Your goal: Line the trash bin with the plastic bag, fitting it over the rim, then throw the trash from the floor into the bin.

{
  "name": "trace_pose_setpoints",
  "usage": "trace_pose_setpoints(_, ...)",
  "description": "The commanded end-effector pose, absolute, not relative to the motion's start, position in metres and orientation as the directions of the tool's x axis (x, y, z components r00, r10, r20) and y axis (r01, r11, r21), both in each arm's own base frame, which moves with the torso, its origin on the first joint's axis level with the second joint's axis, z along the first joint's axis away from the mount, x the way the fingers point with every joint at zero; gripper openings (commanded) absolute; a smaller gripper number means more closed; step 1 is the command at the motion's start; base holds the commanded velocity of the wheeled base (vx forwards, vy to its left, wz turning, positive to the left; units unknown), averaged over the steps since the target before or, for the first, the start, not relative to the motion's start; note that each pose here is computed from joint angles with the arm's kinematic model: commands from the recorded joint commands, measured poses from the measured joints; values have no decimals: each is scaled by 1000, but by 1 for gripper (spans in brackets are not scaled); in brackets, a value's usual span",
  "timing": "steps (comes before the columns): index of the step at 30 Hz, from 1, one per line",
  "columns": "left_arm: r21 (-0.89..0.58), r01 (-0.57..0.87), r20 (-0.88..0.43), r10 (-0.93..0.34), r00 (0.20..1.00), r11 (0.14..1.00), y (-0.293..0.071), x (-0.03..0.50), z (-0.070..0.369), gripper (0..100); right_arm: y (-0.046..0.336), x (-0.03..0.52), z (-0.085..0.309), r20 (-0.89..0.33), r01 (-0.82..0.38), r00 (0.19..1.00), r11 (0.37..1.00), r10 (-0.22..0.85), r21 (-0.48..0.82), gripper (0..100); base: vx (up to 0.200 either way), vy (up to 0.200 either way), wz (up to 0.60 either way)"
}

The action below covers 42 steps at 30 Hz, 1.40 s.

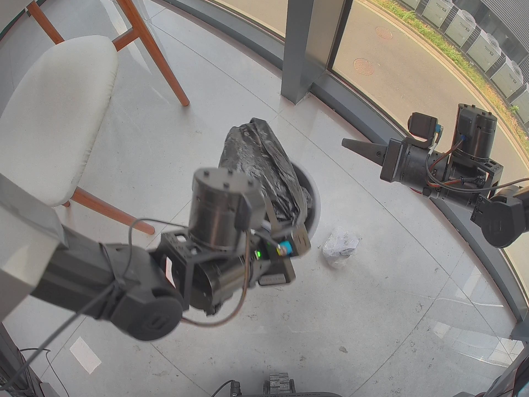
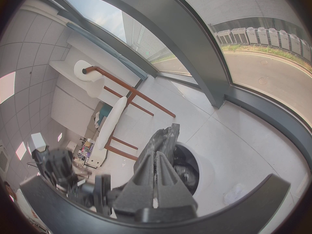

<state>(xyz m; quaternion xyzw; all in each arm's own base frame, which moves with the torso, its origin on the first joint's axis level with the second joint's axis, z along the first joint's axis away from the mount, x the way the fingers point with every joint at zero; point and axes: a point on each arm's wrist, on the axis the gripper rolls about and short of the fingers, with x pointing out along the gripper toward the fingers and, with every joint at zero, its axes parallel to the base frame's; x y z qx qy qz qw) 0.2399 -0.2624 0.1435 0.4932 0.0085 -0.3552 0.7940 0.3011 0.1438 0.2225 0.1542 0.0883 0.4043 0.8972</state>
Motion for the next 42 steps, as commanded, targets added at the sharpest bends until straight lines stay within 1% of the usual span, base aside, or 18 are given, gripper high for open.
trace_pose_setpoints(1, 754, 643, -488, -536, 689, 139, -264, 203, 107, 0, 143, 299, 223, -40, -693, 659, 628, 751, 354, 0, 0, 0, 0)
trace_pose_setpoints(3, 747, 650, -504, -519, 691, 141, -260, 200, 103, 0, 144, 299, 221, -45, -693, 658, 627, 752, 356, 0, 0, 0, 0)
trace_pose_setpoints(4, 732, 660, -521, -485, 703, 171, -253, 196, 98, 0, 145, 300, 216, -60, -687, 657, 630, 751, 362, 0, 0, 0, 0)
trace_pose_setpoints(5, 732, 660, -521, -485, 703, 171, -253, 196, 98, 0, 145, 300, 216, -60, -687, 657, 630, 751, 362, 0, 0, 0, 0)
trace_pose_setpoints(6, 718, 658, -520, -453, 724, 228, -245, 191, 100, 0, 145, 301, 211, -75, -681, 657, 634, 750, 367, 0, 0, 0, 0)
trace_pose_setpoints(9, 705, 656, -536, -403, 742, 270, -231, 181, 96, 0, 145, 301, 206, -91, -673, 658, 638, 747, 373, 0, 0, 0, 0)
trace_pose_setpoints(10, 697, 648, -544, -362, 757, 308, -218, 173, 93, 0, 144, 300, 202, -100, -670, 657, 640, 747, 376, 0, 0, 0, 0)
trace_pose_setpoints(13, 680, 625, -550, -296, 781, 384, -201, 162, 90, 0, 145, 300, 196, -117, -666, 654, 642, 747, 380, 0, 0, 0, 0)
trace_pose_setpoints(17, 649, 607, -543, -279, 792, 459, -188, 153, 93, 0, 144, 298, 187, -146, -656, 651, 648, 745, 387, 0, 0, 0, 0)
trace_pose_setpoints(22, 622, 594, -528, -288, 799, 511, -186, 153, 98, 0, 152, 289, 169, -205, -653, 617, 640, 760, 406, 0, 0, 0, 0)
trace_pose_setpoints(24, 596, 581, -510, -298, 807, 554, -187, 153, 104, 0, 157, 288, 160, -234, -647, 602, 639, 763, 416, 0, 0, 0, 0)
trace_pose_setpoints(28, 527, 543, -479, -300, 825, 653, -189, 155, 110, 0, 165, 290, 140, -293, -614, 603, 667, 742, 422, 0, 0, 0, 0)
trace_pose_setpoints(30, 489, 480, -422, -284, 861, 729, -191, 158, 115, 0, 171, 293, 131, -317, -600, 605, 680, 730, 422, 0, 0, 0, 0)
trace_pose_setpoints(31, 489, 480, -422, -284, 861, 729, -191, 158, 115, 0, 171, 293, 131, -317, -600, 605, 680, 730, 422, 0, 0, 0, 0)
trace_pose_setpoints(32, 457, 422, -358, -272, 893, 783, -192, 160, 121, 0, 175, 292, 126, -331, -593, 601, 684, 728, 425, 0, 0, 0, 0)
trace_pose_setpoints(36, 427, 386, -294, -278, 915, 818, -194, 162, 127, 0, 180, 294, 109, -377, -579, 582, 693, 721, 430, 0, 0, 0, 0)
trace_pose_setpoints(41, 420, 370, -278, -270, 922, 829, -193, 162, 129, 0, 184, 291, 105, -399, -573, 572, 697, 717, 430, 0, 0, 0, 0)
trace_pose_setpoints(42, 406, 343, -267, -249, 931, 847, -191, 160, 131, 0, 187, 284, 101, -414, -576, 558, 694, 720, 431, 0, 0, 0, 0)
